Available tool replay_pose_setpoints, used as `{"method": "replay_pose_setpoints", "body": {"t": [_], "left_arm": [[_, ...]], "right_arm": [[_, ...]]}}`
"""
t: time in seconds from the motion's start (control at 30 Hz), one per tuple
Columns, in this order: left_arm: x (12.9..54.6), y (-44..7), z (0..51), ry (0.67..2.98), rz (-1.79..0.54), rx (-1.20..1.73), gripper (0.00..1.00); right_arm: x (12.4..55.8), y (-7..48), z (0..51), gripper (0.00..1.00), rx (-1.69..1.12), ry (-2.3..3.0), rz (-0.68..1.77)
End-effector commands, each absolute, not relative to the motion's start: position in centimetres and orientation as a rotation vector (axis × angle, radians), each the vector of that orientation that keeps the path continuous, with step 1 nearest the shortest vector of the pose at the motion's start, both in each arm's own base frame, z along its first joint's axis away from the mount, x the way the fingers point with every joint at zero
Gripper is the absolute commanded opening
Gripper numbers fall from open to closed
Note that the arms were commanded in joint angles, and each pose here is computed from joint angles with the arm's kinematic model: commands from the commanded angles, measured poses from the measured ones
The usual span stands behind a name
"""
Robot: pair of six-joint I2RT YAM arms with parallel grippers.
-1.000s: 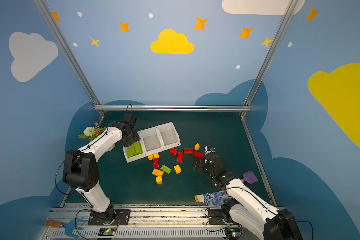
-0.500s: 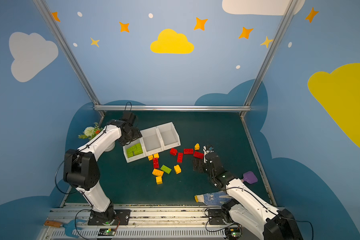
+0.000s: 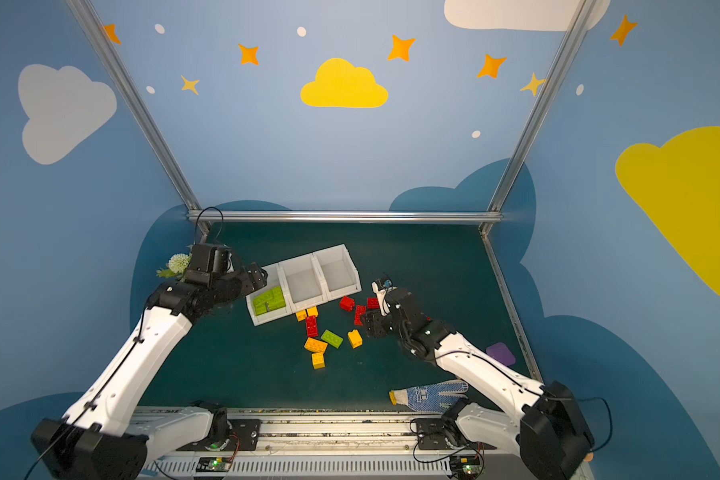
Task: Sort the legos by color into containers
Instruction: 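Withdraw the left arm while the right gripper reaches to a lime-green brick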
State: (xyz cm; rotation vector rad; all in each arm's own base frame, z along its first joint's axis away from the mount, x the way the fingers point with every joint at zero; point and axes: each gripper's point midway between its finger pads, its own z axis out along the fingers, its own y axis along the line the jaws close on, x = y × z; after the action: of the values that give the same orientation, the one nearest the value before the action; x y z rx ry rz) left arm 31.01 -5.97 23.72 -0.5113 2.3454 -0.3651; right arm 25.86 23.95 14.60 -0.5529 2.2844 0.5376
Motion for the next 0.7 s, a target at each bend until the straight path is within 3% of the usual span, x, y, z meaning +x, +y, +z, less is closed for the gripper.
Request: {"method": "replay_pose_setpoints", "body": {"t": [0.0,0.37,0.67], "left_arm": [[29.0,-6.4,23.7,2.309,-0.418,-0.419,1.0],[22.2,-6.0,24.8,2.157,-0.503,-0.284,1.0],[21.2,-5.3,25.4,2.093,-0.488,-0.297,1.0]], "right_arm": [[24.6,25.6,13.5,0.8,-0.726,2.339,0.529],[23.6,31.3,11.3,0.81,-1.046,2.362,0.48],[23.9,34.3,8.9,0.73,-1.12,2.386,0.414]]}}
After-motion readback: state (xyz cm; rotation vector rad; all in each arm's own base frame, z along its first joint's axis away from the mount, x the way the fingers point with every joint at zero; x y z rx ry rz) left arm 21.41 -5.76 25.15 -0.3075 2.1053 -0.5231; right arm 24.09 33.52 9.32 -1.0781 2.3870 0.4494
